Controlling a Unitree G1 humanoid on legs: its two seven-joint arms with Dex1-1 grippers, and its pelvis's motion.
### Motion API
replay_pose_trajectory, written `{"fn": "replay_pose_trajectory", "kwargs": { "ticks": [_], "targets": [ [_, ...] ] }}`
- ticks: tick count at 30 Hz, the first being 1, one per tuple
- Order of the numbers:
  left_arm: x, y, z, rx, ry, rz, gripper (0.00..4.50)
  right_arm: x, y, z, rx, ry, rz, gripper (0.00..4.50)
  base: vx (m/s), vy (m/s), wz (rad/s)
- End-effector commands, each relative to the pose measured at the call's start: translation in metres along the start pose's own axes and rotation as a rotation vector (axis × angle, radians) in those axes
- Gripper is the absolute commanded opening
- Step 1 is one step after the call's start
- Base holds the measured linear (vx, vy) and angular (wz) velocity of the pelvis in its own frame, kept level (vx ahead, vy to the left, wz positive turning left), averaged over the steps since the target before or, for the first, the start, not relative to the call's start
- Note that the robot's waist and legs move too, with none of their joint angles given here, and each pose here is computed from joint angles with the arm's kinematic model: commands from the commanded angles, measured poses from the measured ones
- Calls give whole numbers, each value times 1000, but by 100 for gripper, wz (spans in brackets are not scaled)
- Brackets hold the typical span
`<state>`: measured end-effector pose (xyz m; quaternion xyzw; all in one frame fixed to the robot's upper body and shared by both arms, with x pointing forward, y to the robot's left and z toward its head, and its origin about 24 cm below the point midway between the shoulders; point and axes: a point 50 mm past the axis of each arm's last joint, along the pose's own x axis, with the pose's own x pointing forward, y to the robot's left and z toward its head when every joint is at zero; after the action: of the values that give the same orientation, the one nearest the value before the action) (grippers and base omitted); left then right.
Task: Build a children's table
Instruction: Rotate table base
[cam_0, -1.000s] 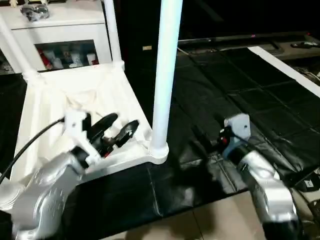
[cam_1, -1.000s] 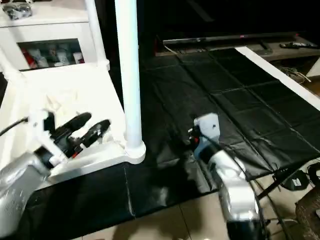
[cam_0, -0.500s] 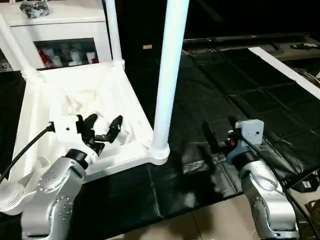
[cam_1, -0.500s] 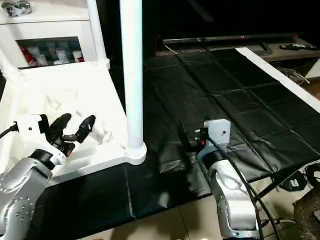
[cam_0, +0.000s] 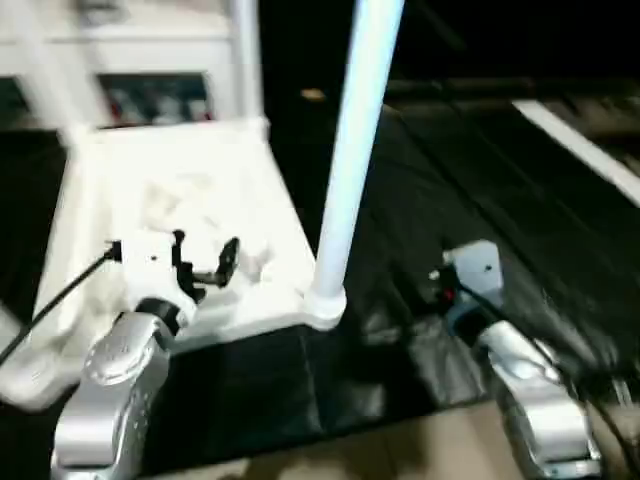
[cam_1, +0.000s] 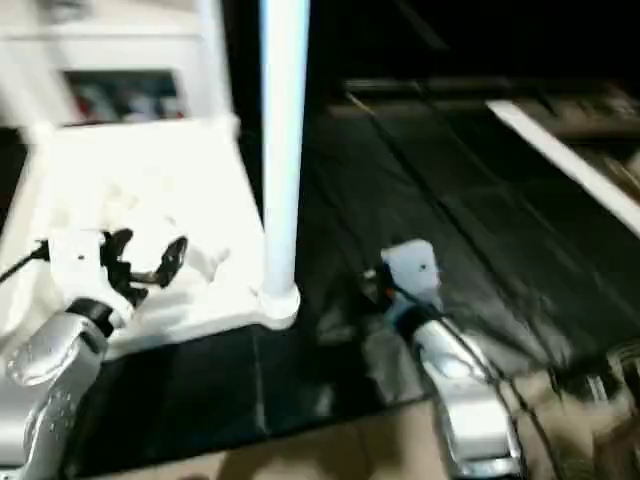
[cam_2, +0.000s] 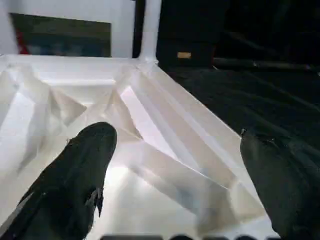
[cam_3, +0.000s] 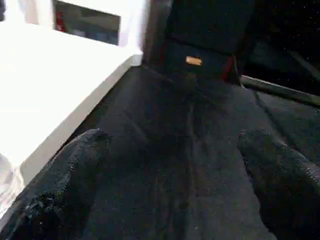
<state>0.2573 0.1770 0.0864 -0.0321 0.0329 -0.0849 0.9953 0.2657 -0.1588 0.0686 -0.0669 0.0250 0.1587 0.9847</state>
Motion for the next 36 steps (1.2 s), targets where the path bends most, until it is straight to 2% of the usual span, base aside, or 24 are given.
{"fn": "replay_pose_trajectory", "kwargs": {
  "ticks": [1, 5, 8, 10, 11, 12, 13, 15, 18, 19, 22, 24, 27, 28, 29, 30, 32, 34, 36],
  "targets": [
    [1, -1, 3, 20, -6, 14, 450, 3, -7, 2, 22, -2, -25, 450, -45, -121, 35],
    [2, 0, 2, 38, 12, 30, 450, 4, -16, 2, 90, 0, -65, 450, -18, -73, 16],
    [4, -2, 2, 40, 13, -27, 450, 4, -15, 7, 132, -57, -19, 450, -26, -9, 23],
    [6, -9, 3, 86, 23, -134, 450, 3, -16, 9, 96, -66, 7, 450, -13, 4, 11],
    [6, -9, 3, 86, 23, -134, 450, 3, -16, 9, 96, -66, 7, 450, 0, 0, 0],
    [7, -14, 3, 89, 20, -213, 450, 2, -18, 6, 69, -49, -16, 450, 0, 0, 0],
    [8, -17, -2, 101, 92, -285, 450, 0, -19, 4, 53, -28, 24, 450, 0, 0, 0],
    [10, -19, -5, 110, 135, -327, 450, 0, -20, 2, 38, -7, 41, 450, 0, 0, 0],
    [13, -18, -4, 114, 140, -363, 450, -1, -22, 2, 40, 4, 52, 450, 0, 0, 0],
    [18, -17, -5, 174, 193, -475, 450, -4, -26, 1, 36, 40, 123, 450, 0, 0, 0],
    [20, -10, -9, 267, 348, -681, 450, -15, -29, 5, 27, 102, 318, 450, 0, 0, 0],
    [22, -8, -7, 272, 369, -718, 450, -18, -29, 6, 27, 127, 364, 450, 52, 10, -1],
    [27, -7, -6, 313, 402, -844, 450, -22, -24, 9, 21, 155, 491, 450, 55, 12, 1],
    [33, -6, -6, 329, 432, -907, 450, -23, -19, 10, 9, 172, 568, 450, 0, 0, 0],
    [34, -6, -6, 330, 434, -911, 450, -23, -18, 10, 8, 173, 573, 450, 0, 0, 0],
    [37, -6, -5, 333, 444, -925, 421, -23, -15, 10, 18, 185, 608, 450, 0, 0, 0],
    [44, -6, -6, 334, 485, -977, 421, -23, -10, 11, 24, 205, 663, 450, 0, 0, 0],
    [47, -8, -7, 338, 556, -1064, 388, -24, -7, 12, 16, 223, 714, 450, 0, 0, 0],
    [50, -12, -10, 345, 595, -1117, 378, -23, -6, 12, 6, 227, 727, 450, 0, 0, 0]
  ]
}}
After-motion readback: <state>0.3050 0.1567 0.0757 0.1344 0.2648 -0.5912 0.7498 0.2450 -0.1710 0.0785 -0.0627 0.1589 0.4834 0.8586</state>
